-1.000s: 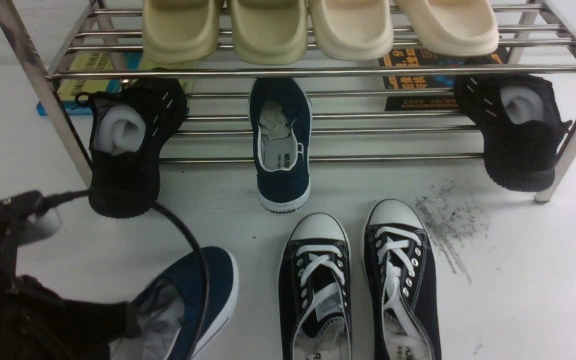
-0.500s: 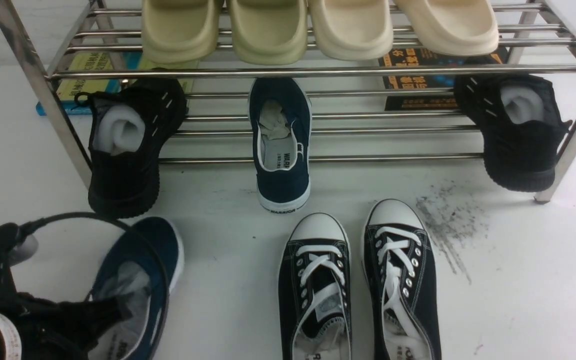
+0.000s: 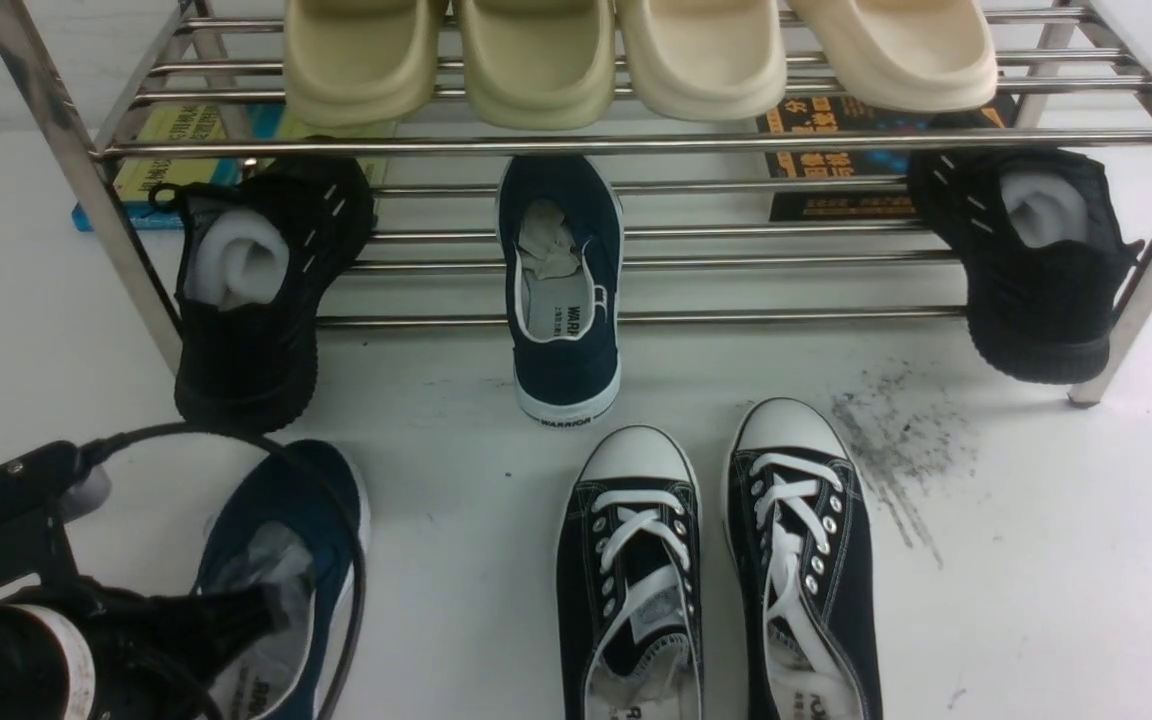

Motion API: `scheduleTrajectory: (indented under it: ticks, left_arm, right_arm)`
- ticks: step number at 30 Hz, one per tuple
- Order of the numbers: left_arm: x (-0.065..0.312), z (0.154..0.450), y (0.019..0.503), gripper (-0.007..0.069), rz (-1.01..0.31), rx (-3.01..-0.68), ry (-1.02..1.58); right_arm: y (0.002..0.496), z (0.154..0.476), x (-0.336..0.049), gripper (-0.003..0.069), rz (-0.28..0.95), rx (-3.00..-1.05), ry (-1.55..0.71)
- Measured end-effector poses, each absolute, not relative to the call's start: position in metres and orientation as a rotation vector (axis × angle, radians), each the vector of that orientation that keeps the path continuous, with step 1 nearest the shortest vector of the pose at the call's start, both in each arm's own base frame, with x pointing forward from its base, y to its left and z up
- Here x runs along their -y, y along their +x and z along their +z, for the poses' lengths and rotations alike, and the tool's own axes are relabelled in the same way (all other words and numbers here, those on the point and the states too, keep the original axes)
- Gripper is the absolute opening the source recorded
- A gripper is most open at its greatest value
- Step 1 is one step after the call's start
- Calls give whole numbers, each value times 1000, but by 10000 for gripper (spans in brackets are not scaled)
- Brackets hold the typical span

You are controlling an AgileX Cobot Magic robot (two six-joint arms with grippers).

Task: Take the shoes off the shelf with your hand on the white table.
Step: 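Set the held shoe down on the floor in front of the rack with the left gripper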

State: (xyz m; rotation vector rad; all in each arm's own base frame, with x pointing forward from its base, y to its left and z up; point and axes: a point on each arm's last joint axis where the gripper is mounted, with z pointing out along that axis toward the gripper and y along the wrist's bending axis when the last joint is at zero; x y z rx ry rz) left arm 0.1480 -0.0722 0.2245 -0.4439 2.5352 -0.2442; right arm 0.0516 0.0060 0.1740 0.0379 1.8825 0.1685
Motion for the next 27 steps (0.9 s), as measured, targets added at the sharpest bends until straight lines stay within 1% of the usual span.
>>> scheduleTrajectory:
  ticks: [11,19,26,27]
  left_arm:
    - [79,214,155,54,-221,-2584,-367]
    - [80,208,160,61,-161,-2596,-313]
    - [80,208,161,137,-151,-2593,-303]
    - [80,208,161,172,-151,-2592,-303]
  right_arm:
    - [52,174,-6,237,169,-1883,38]
    - [52,174,-6,237,169,-1883,38]
    - [52,174,-6,237,169,-1883,38]
    - [52,174,-6,237,169,-1883,38]
